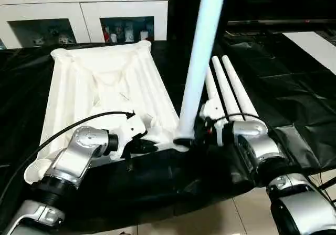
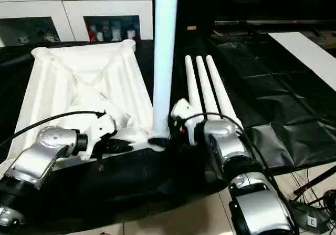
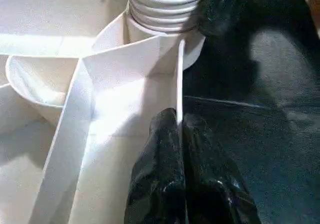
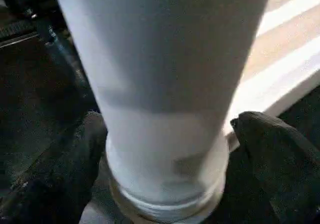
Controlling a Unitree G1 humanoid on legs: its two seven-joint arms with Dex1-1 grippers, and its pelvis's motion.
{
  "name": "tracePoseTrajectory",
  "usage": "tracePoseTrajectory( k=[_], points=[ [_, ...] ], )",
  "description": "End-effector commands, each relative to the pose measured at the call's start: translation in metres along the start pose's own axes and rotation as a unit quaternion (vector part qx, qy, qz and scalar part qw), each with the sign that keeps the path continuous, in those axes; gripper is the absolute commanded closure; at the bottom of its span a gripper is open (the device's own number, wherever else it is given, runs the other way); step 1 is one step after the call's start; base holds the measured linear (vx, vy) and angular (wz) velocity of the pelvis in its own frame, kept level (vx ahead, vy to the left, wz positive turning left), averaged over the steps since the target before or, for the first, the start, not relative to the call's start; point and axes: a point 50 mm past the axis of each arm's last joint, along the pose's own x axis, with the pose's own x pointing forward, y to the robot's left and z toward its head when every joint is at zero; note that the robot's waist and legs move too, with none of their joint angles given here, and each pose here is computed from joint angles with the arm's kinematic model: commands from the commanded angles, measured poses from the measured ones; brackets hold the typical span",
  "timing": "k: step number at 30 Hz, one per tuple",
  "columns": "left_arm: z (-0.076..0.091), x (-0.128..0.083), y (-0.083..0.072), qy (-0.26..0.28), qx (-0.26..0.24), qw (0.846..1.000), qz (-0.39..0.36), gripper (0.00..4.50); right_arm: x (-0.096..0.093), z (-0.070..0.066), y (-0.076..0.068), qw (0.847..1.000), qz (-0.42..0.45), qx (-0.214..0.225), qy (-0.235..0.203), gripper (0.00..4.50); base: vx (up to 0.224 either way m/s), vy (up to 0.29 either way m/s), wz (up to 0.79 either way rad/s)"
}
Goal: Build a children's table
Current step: Rotate leg to tighten
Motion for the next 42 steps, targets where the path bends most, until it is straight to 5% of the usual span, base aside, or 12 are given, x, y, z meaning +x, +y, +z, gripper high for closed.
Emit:
tracePoseTrajectory(
  k=[1,16,28,32,37,42],
  points=[
    [-0.007,0.006,-0.008,-0.004,-0.02,1.0,-0.025,4.5,0.0,0.002,0.001,1.0,0.012,-0.005,0.001,0.39,0.0,0.0,0.0],
    [-0.006,0.004,-0.008,0.002,-0.019,0.999,-0.031,4.5,-0.003,0.0,0.004,1.0,0.025,0.007,-0.009,1.72,0.0,0.0,0.0],
    [-0.008,0.006,-0.009,0.009,-0.021,0.999,-0.028,4.5,0.002,-0.006,0.008,1.0,0.011,0.017,-0.017,1.81,0.0,0.0,0.0],
    [-0.008,0.015,-0.005,0.011,-0.019,1.0,0.003,4.5,0.014,-0.01,0.007,0.996,-0.052,0.056,-0.035,1.81,0.0,0.0,0.0],
    [-0.003,0.043,0.001,0.021,-0.052,0.996,0.076,4.5,0.041,-0.018,0.006,0.97,-0.194,0.137,-0.041,1.81,0.0,0.0,0.0],
    [0.01,0.075,0.012,0.035,-0.087,0.978,0.189,4.5,0.061,-0.018,0.002,0.923,-0.328,0.196,-0.032,1.81,0.0,0.0,0.0]
  ],
)
